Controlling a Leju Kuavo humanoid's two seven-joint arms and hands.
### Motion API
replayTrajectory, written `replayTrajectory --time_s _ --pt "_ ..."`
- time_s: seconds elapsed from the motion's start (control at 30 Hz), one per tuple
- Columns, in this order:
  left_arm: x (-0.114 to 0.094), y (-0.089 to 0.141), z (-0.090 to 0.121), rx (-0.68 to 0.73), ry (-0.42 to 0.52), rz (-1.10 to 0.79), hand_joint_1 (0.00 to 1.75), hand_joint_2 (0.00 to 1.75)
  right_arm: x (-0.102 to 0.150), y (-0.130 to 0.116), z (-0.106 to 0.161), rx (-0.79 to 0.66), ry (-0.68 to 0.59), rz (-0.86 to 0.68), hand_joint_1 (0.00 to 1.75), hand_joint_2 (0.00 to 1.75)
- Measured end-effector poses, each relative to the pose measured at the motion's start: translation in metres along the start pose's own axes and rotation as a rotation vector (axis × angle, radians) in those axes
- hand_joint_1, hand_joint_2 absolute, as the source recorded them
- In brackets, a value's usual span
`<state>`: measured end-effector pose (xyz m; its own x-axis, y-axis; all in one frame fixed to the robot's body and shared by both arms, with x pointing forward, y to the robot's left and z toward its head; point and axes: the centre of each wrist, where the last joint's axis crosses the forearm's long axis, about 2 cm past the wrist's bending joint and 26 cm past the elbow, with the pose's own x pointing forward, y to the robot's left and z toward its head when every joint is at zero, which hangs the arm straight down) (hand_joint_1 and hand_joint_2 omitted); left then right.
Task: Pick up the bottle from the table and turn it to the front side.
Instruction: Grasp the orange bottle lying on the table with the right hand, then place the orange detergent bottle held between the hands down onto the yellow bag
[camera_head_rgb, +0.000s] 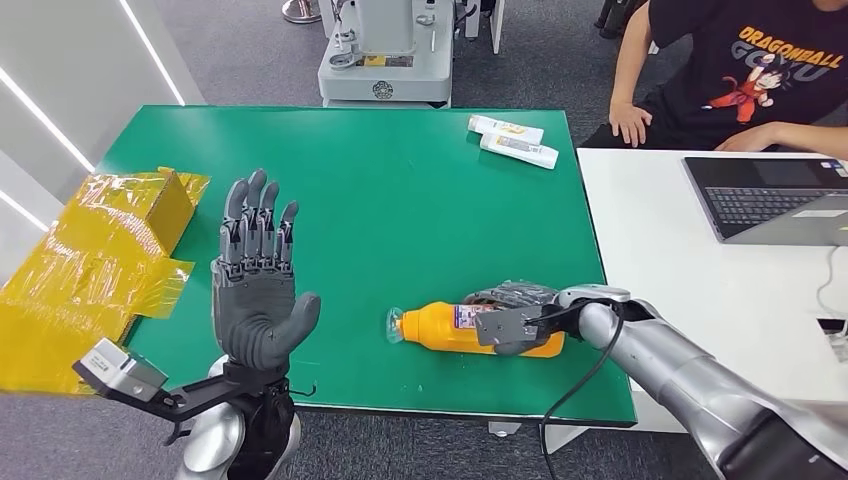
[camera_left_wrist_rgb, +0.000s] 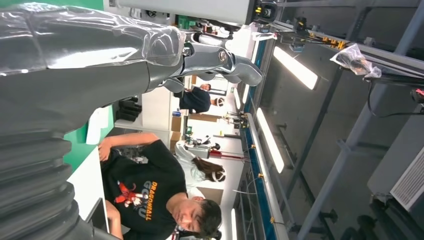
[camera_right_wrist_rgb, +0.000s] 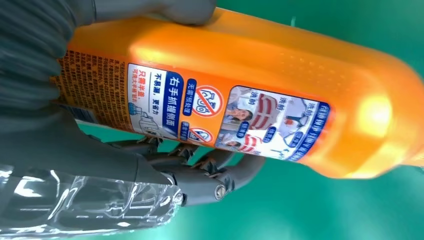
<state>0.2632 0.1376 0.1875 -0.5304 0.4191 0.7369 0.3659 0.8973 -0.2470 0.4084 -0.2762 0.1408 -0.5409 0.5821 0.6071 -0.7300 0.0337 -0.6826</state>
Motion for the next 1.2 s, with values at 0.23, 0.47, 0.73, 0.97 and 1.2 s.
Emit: replayTrajectory --time_s 0.23,0.47,0.73,0.97,1.2 --pt "0.0 0.004 0.0 0.015 -0.01 -0.046 0.0 1.75 0.004 0.008 -0.001 -0.238 -0.023 0.05 1.75 1.75" --pt "0.0 0.01 -0.006 0.036 -0.014 -0.127 0.0 1.75 0.02 0.018 0.005 -0.637 -0.093 0.115 1.75 1.75" --pt "-0.004 0.017 -0.013 0.007 0.014 -0.184 0.0 1.75 0.034 0.023 0.025 -0.904 -0.141 0.135 1.75 1.75" --pt "-0.01 0.021 -0.018 -0.04 0.039 -0.21 0.0 1.75 0.045 0.034 0.047 -1.052 -0.21 0.207 1.75 1.75" --pt "-0.014 0.023 -0.021 -0.062 0.065 -0.224 0.0 1.75 0.07 0.025 0.048 -1.16 -0.316 0.298 1.75 1.75"
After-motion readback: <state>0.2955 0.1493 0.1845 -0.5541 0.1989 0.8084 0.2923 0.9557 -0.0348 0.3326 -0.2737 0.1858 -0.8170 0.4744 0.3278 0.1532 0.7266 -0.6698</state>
